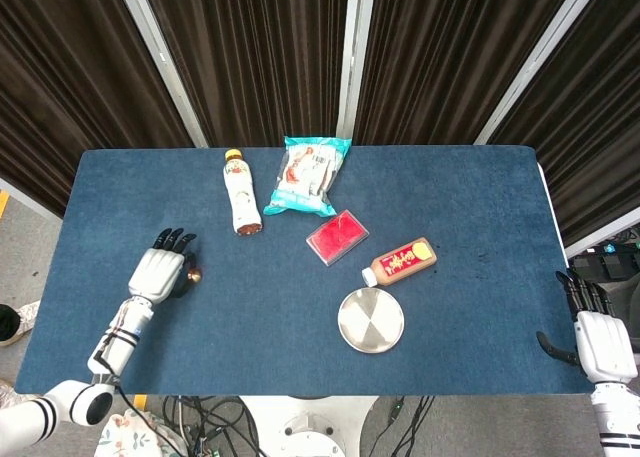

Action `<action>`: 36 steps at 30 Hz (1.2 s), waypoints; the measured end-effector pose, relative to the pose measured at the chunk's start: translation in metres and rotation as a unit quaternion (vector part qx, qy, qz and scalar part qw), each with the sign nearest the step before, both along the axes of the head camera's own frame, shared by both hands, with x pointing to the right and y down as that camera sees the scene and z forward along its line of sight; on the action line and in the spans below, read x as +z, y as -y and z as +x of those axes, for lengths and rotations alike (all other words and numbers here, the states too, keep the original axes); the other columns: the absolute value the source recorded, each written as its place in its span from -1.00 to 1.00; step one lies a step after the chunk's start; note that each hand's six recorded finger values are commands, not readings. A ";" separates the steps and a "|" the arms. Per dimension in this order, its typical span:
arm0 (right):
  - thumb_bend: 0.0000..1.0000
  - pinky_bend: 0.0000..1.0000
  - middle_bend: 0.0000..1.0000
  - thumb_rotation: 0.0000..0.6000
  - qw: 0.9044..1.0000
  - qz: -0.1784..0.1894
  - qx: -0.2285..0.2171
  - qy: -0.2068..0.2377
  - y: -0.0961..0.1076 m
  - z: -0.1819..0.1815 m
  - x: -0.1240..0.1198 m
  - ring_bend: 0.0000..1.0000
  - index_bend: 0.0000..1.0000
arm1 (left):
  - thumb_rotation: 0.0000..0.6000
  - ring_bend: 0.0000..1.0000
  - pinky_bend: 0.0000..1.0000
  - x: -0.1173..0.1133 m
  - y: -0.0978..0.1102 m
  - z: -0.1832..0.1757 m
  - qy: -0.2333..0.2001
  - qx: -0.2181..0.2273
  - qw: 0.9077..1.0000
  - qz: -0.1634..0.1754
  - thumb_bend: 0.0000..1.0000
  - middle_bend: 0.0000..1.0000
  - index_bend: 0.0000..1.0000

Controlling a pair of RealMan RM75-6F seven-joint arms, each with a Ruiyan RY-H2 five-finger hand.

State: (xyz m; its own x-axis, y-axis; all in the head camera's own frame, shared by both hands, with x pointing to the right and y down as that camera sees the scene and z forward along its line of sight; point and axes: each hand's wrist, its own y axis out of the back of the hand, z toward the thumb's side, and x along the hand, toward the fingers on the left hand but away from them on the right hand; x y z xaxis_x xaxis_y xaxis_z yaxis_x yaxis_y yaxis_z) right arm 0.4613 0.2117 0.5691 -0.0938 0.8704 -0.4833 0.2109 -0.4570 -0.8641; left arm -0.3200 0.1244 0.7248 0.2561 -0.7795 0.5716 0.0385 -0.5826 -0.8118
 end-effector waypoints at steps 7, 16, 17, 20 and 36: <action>-0.64 -1.00 -1.00 1.00 1.000 0.000 0.001 0.000 0.000 0.001 0.000 -1.00 -1.00 | 1.00 -1.00 -0.99 0.002 0.001 0.001 0.001 0.000 1.000 -0.003 -0.33 -0.75 0.00; -0.64 -1.00 -1.00 1.00 1.000 -0.004 0.002 0.001 -0.001 0.002 0.001 -1.00 -1.00 | 1.00 -1.00 -0.99 0.005 0.002 0.002 0.004 -0.001 1.000 -0.004 -0.33 -0.75 0.02; -0.64 -1.00 -1.00 1.00 1.000 -0.003 0.002 0.001 -0.002 0.002 0.001 -1.00 -1.00 | 1.00 -1.00 -0.99 0.005 0.002 0.002 0.005 -0.001 1.000 -0.004 -0.33 -0.75 0.02; -0.64 -1.00 -1.00 1.00 1.000 -0.004 0.002 0.001 -0.002 0.002 0.002 -1.00 -1.00 | 1.00 -1.00 -0.99 0.005 0.002 0.002 0.006 -0.001 1.000 -0.005 -0.33 -0.74 0.04; -0.64 -1.00 -1.00 1.00 1.000 -0.005 0.003 0.002 -0.003 0.004 0.003 -1.00 -1.00 | 1.00 -1.00 -0.99 0.005 0.005 0.002 0.010 -0.006 1.000 -0.002 -0.25 -0.71 0.13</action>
State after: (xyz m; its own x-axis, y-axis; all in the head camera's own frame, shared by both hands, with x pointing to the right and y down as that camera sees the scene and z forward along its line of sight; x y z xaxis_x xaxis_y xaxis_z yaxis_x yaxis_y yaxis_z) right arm 0.4652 0.2152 0.5720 -0.0972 0.8648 -0.4926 0.2167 -0.4647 -0.8585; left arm -0.3179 0.1193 0.7297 0.2359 -0.7801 0.5794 0.0484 -0.5861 -0.8088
